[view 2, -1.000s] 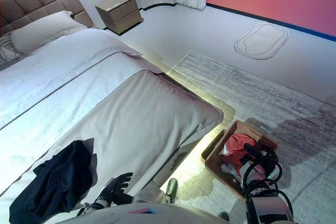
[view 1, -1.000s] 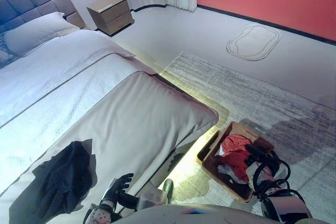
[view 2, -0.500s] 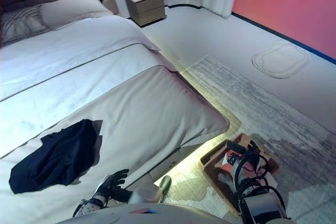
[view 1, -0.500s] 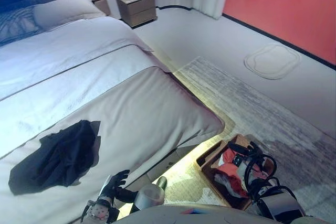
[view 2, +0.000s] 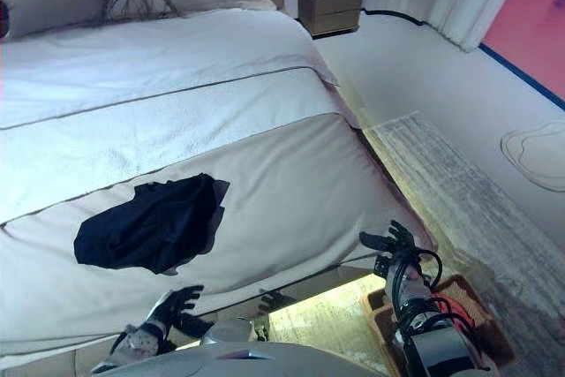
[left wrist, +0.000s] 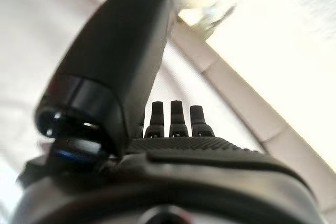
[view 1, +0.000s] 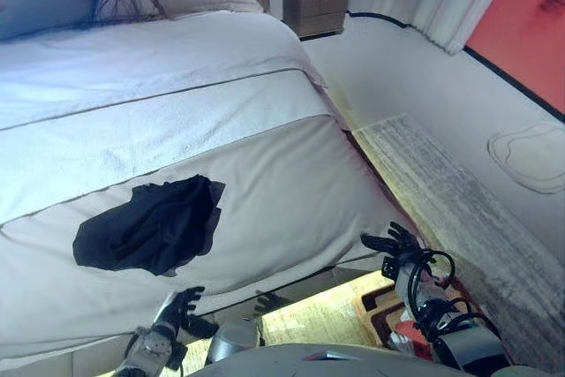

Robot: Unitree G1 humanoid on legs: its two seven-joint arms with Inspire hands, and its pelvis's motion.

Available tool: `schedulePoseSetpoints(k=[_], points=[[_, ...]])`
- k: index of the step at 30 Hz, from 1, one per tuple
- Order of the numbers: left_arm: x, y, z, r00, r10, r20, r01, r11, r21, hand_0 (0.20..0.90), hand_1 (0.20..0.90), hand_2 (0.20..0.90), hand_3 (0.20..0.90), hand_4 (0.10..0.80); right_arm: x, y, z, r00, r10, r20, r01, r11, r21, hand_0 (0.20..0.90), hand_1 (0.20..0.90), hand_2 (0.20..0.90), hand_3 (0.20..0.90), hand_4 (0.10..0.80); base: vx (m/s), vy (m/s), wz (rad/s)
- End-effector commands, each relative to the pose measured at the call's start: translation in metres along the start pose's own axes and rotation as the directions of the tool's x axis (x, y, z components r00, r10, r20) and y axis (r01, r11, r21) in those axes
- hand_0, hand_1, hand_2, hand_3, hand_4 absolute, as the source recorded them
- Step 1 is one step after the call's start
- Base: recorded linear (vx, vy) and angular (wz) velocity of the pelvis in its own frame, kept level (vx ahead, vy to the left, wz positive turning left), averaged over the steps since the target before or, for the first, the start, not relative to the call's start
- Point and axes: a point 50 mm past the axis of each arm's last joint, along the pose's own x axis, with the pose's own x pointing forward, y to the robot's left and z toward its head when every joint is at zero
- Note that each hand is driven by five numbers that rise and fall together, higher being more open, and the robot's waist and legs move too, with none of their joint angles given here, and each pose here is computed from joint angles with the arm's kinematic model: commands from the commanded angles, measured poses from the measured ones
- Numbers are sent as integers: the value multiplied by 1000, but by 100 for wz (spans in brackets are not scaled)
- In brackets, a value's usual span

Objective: Pick up the clothes from the bed and place them into the basket

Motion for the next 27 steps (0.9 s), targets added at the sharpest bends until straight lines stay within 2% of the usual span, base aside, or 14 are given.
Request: schedulePoseSetpoints(k=[1, 5, 8, 18, 23, 27], points=[[8, -9, 40, 990, -32, 140, 29, 999, 25, 900, 900, 900, 900, 800, 6, -11, 54, 981, -42, 189, 46, 999, -17, 900, 900, 900, 900, 800, 41, 107, 98], [11, -8, 47, 989, -10, 145, 5, 999, 39, 900, 900, 900, 900, 800, 5, -9, 53, 981, -32, 191, 35, 999, -10, 900, 900, 900, 900, 800, -43, -152, 131], [11, -3, 43, 991, 18, 129, -23, 999, 34, 900, 900, 900, 900, 800, 5, -6, 55, 981, -2, 196, 4, 1000, -8, 900, 900, 900, 900, 800, 51, -229, 77], [5, -9, 28, 992, 28, 125, -36, 997, 62, 900, 900, 900, 900, 800, 6, -25, 43, 981, 28, 190, -23, 999, -32, 900, 900, 900, 900, 800, 112, -138, 99], [0, -13, 25, 989, 6, 148, -16, 997, 71, 900, 900, 900, 900, 800, 2, -21, 57, 968, 42, 248, -11, 992, -123, 900, 900, 900, 900, 800, 43, -14, 21], [2, -19, 37, 979, -77, 189, 52, 990, 131, 900, 900, 900, 900, 800, 2, -41, 65, 961, 6, 276, 36, 988, -148, 900, 900, 900, 900, 800, 36, 167, 99]])
